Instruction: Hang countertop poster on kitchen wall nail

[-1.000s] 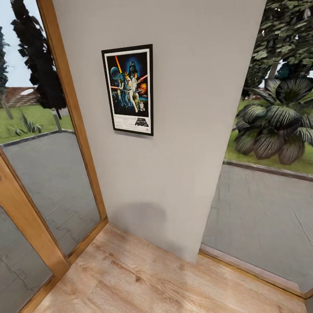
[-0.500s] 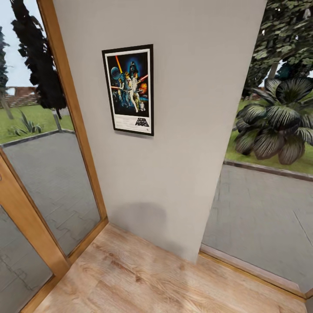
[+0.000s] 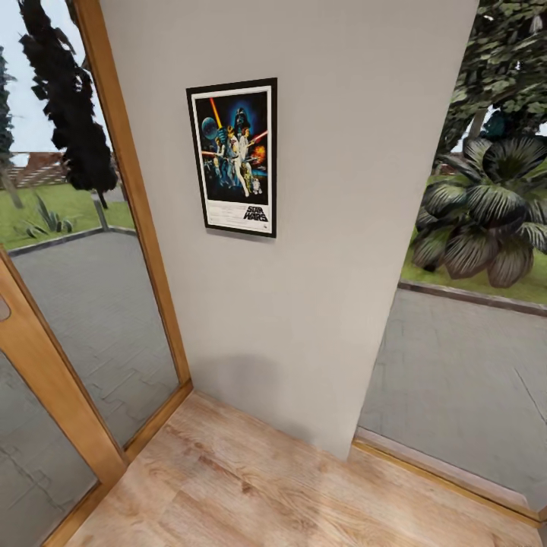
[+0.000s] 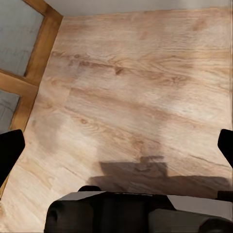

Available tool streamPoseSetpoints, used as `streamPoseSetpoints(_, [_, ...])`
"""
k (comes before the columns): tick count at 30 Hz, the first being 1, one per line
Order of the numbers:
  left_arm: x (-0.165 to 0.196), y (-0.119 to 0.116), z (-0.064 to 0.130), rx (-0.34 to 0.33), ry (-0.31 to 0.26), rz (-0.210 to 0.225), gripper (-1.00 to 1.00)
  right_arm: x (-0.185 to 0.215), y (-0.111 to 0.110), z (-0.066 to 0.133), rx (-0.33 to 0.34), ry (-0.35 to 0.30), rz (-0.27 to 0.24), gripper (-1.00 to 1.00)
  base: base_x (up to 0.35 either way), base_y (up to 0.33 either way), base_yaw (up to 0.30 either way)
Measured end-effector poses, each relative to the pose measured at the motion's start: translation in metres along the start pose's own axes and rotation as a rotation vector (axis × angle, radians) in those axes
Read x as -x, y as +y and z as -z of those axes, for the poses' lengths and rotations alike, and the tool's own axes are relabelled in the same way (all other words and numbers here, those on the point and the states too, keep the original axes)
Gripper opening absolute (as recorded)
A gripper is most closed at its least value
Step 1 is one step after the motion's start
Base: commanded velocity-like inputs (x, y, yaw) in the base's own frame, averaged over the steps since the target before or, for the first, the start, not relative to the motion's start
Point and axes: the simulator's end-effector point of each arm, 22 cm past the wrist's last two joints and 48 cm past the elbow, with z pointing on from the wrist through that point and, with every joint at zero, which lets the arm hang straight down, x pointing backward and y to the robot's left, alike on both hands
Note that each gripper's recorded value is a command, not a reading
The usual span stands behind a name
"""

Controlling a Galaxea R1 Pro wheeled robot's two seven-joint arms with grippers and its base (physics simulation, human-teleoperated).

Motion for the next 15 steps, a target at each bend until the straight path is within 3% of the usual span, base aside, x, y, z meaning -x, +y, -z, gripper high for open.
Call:
streamPoseSetpoints(3, [-0.021,0.002,0.002,0.030,0.045,0.007,1.00,-0.047,-0.016,0.010,-0.073,0.082,-0.070,1.00,0.000,0.000,-0.001])
streamPoseSetpoints(4, [-0.026,0.003,0.002,0.039,0.057,0.004,1.00,-0.076,-0.034,0.021,-0.162,0.136,-0.107,1.00,0.000,0.000,0.000])
streamPoseSetpoints(6, [-0.043,0.005,0.004,0.072,0.102,-0.016,1.00,-0.104,-0.055,0.035,-0.272,0.191,-0.138,1.00,0.000,0.000,0.000])
streamPoseSetpoints(9, [-0.100,0.004,0.020,0.109,0.224,0.010,1.00,-0.151,-0.108,0.080,-0.567,0.296,-0.159,1.00,0.000,0.000,0.000])
streamPoseSetpoints(12, [-0.116,0.003,0.027,0.116,0.260,0.025,1.00,-0.158,-0.119,0.091,-0.635,0.314,-0.155,1.00,0.000,0.000,0.000])
streamPoseSetpoints(15, [-0.123,0.002,0.029,0.116,0.275,0.031,1.00,-0.158,-0.121,0.092,-0.642,0.316,-0.155,1.00,0.000,0.000,0.000])
